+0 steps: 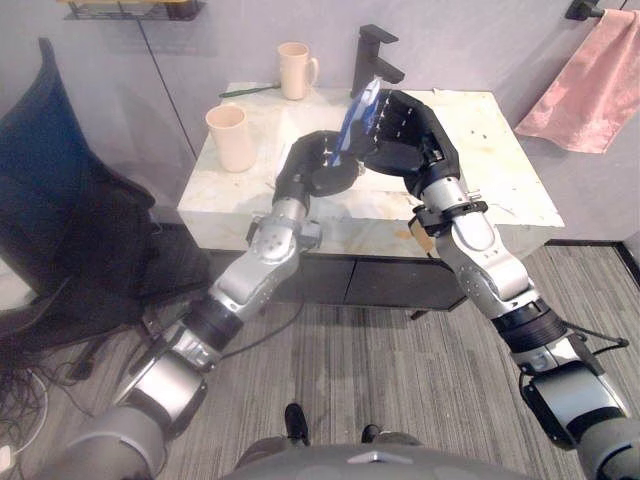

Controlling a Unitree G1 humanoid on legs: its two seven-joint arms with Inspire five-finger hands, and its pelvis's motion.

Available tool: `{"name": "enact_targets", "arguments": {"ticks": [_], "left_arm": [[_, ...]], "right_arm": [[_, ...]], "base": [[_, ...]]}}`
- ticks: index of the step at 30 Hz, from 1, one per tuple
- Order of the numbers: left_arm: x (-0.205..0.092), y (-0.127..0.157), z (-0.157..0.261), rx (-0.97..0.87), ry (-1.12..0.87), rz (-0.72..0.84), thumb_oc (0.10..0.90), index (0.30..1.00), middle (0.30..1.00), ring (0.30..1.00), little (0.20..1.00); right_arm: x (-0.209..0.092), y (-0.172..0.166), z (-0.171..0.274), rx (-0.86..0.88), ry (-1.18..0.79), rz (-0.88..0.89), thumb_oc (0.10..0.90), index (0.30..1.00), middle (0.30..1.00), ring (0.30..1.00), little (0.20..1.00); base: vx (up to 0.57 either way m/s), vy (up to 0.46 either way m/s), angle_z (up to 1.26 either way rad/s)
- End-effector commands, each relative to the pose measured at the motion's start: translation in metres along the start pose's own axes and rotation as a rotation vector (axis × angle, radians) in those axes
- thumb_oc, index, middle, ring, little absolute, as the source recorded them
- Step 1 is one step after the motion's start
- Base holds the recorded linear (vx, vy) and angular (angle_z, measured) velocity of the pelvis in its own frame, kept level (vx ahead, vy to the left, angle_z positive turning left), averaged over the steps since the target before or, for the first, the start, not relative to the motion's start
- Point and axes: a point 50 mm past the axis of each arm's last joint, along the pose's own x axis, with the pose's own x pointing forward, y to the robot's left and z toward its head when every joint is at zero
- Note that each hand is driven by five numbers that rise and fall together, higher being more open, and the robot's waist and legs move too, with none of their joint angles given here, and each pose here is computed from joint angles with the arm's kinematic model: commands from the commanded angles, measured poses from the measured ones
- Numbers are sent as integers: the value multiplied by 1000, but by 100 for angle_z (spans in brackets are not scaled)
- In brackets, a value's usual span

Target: Organize the bathroom.

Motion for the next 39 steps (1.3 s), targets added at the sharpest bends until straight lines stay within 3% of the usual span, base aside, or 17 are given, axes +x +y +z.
{"name": "enact_targets", "arguments": {"ticks": [1,2,19,23,33,39], "left_arm": [[18,4,58,-19,-308,87,742,813,813,813,813],[18,7,57,-18,-302,106,800,900,900,900,900],[-16,49,34,139,-286,313,800,900,900,900,900],[-36,56,30,128,-290,229,800,900,900,900,900],[-44,40,15,97,-248,106,800,900,900,900,900],[-53,36,3,66,-206,54,800,900,900,900,900]], "right_arm": [[9,12,52,38,-299,63,400,300,300,300,300],[9,11,55,27,-322,61,400,300,300,300,300],[17,-22,108,-137,-586,-157,400,300,300,300,300],[9,-48,134,-251,-709,-282,400,300,300,300,300],[-10,-92,170,-425,-877,-516,400,300,300,300,300],[-9,-91,164,-497,-893,-577,400,300,300,300,300]], "base": [[0,0,0],[0,0,0],[-37,48,11],[-67,108,42],[45,-45,85],[107,-106,58]]}}
